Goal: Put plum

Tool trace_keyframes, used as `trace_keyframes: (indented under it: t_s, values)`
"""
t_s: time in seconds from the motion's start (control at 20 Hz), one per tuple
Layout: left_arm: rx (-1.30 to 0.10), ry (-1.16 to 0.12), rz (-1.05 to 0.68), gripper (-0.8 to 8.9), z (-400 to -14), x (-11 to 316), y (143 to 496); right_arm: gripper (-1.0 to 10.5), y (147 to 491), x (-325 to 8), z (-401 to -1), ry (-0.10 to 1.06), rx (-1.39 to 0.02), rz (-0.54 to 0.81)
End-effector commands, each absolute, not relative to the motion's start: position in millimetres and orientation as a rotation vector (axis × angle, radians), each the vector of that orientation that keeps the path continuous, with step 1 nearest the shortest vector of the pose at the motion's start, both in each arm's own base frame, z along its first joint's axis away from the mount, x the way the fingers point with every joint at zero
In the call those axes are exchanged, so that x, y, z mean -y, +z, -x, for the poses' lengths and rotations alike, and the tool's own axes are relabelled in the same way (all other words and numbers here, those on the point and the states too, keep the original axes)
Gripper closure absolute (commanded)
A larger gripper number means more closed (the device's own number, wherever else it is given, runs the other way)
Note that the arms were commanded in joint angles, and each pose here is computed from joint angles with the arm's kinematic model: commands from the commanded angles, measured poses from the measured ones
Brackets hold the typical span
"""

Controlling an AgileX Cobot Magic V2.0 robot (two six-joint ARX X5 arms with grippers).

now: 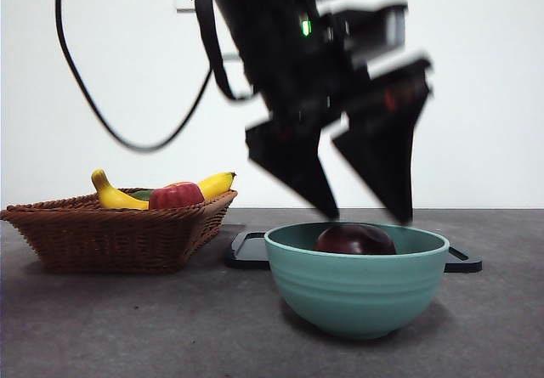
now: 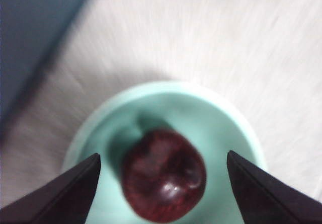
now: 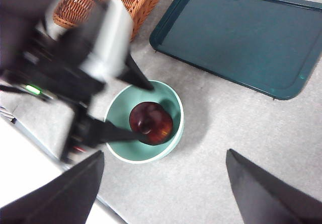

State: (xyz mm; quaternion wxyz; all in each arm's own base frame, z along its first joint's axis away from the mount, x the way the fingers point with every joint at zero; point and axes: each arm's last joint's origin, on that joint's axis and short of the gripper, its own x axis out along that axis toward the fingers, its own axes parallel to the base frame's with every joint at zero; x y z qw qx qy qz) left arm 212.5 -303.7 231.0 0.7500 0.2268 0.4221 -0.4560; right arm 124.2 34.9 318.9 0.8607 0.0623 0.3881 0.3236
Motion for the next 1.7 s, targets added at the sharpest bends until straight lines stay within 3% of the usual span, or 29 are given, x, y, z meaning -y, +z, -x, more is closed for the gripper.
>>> trace_keyframes:
  t_s: [0.05, 0.5, 0.65, 0.8, 1.1, 1.25, 1.7]
  values:
    - [-0.813, -0.990, -0.430, 4.08, -215, 296, 270, 5.6, 324, -36, -126, 0.684, -0.794, -0.128]
    - [-0.639, -0.767, -0.182, 4.10, -219, 176, 369, 5.6, 324, -36, -126, 0.684, -0.794, -0.128]
    - [-0.637, -0.757, -0.092, 4.12, -210, 134, 372, 5.6, 324, -36, -126, 0.684, -0.794, -0.128]
    - [-0.675, -0.760, -0.031, 4.12, -189, 107, 350, 5.6, 324, -36, -126, 0.684, -0.794, -0.128]
    - [-0.823, -0.980, 0.065, 4.13, -147, 91, 297, 5.6, 324, -36, -126, 0.683, -0.795, -0.128]
    - [-0.899, -0.981, 0.053, 4.13, -142, 90, 290, 5.6, 324, -36, -126, 0.683, -0.796, -0.129]
    - [-0.888, -1.006, 0.048, 4.13, -140, 93, 291, 5.6, 310, -42, -133, 0.695, -0.896, -0.165]
